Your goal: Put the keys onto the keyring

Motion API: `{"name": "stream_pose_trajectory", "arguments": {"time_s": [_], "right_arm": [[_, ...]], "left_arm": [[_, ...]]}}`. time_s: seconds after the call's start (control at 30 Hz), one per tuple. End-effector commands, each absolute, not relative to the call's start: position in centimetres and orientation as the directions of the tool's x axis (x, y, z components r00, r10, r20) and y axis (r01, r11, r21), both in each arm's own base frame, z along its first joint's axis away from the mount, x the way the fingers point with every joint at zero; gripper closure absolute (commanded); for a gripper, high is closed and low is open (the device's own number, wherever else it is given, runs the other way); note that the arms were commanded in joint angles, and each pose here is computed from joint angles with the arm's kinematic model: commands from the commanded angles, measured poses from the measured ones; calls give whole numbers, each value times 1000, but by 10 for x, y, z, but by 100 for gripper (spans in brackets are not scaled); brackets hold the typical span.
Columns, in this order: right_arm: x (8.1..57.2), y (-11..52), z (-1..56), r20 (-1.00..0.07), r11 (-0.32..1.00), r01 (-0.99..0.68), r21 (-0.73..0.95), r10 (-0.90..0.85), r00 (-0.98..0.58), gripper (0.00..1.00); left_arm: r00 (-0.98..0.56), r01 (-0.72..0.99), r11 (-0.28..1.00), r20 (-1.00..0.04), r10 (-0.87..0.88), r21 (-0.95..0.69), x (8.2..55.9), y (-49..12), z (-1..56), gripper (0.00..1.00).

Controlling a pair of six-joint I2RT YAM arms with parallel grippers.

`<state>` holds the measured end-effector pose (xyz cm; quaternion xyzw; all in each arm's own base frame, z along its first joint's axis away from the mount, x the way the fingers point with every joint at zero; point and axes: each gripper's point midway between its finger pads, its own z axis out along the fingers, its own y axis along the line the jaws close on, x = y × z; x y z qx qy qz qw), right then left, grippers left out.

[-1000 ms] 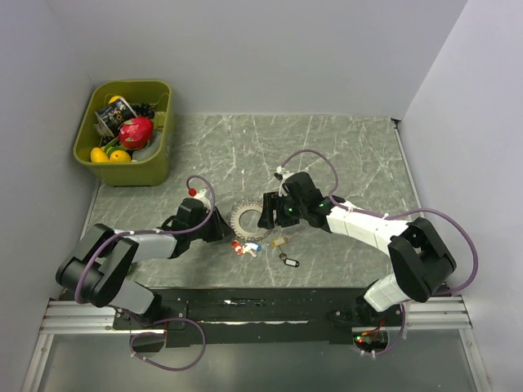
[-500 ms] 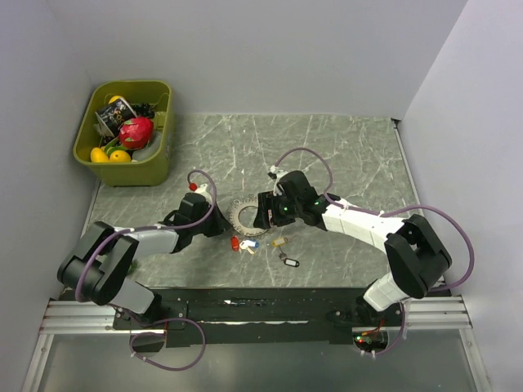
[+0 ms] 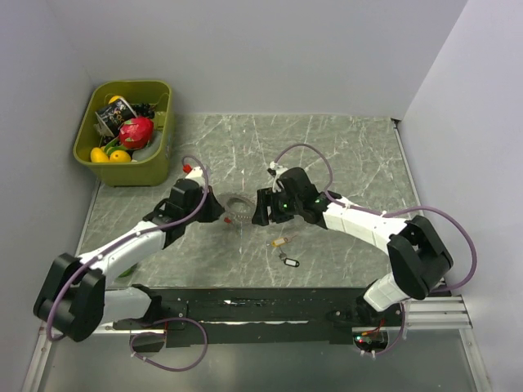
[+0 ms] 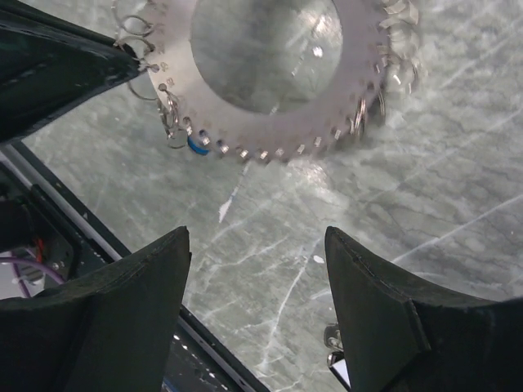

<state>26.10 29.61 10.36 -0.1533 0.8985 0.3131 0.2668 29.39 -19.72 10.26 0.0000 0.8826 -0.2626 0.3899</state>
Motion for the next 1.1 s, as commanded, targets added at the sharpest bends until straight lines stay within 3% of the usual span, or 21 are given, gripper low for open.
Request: {"name": "stream_pose_trajectory", "arguments": {"time_s": [0.0,0.47,0.77,1.07], "right_arm": [[269,308,152,-669,704,-515,489,-77,-740,26],[268,300,213,-789,667,-602,440,-33,-613,25],[265,294,253,-865,631,-677,380,-17,-501,22],[238,299,304,-949,466,-840,277,-2,-314,22]], "left_arm": [[-610,289,865,-776,-164,-410,299,-195,152,99],[-381,543,780,-919,-102,-311,286,-204,241,99],[-197,749,636,-979,-55,-187,253,-218,274,99],[-69,860,503,-996,-57,-88,222,-227,296,99]]}}
